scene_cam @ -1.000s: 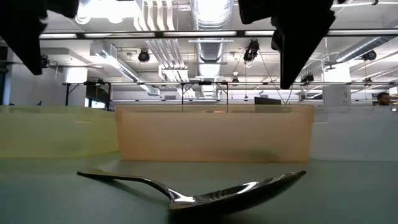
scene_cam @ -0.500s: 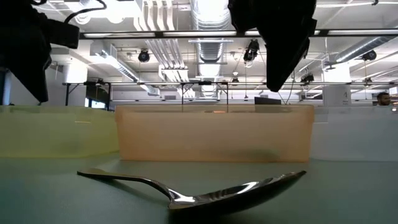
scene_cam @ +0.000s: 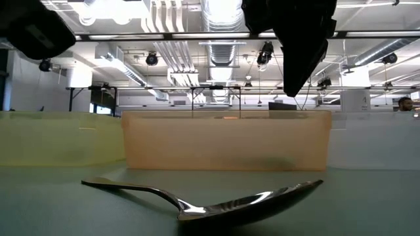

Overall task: Sort silverware by color (type)
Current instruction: Put the green spoon into the orange bin

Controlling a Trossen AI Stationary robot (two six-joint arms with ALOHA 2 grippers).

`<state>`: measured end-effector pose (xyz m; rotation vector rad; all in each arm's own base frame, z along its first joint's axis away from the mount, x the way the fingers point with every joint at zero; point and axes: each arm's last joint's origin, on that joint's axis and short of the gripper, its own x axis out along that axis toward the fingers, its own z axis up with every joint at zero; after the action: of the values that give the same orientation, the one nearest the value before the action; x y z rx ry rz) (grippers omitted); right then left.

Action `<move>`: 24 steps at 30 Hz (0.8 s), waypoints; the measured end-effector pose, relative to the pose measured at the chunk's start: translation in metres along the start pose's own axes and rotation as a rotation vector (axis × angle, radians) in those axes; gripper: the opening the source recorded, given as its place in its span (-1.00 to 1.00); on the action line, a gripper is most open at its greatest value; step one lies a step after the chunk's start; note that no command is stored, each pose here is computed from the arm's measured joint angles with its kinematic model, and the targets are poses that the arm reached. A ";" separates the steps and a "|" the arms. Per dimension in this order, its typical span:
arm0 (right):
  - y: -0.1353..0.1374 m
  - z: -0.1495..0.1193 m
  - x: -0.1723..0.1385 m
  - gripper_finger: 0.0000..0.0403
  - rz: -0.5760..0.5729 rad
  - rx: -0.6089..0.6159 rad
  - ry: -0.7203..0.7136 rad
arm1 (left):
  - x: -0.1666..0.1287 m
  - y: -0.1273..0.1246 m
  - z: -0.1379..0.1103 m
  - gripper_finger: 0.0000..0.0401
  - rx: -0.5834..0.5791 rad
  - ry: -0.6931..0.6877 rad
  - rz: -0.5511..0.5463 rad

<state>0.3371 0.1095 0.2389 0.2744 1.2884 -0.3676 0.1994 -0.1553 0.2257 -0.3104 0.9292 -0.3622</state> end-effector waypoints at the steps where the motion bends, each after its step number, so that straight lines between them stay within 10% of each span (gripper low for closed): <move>1: 0.000 0.000 0.000 -0.23 -0.001 -0.014 0.000 | 0.006 -0.004 -0.001 -0.46 0.050 0.020 0.000; 24: 0.000 0.000 0.000 -0.23 0.000 -0.042 -0.004 | 0.105 -0.014 -0.015 -0.51 0.380 0.330 0.108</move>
<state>0.3375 0.1095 0.2390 0.2379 1.2910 -0.3399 0.2420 -0.2146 0.1478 0.1532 1.1697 -0.4902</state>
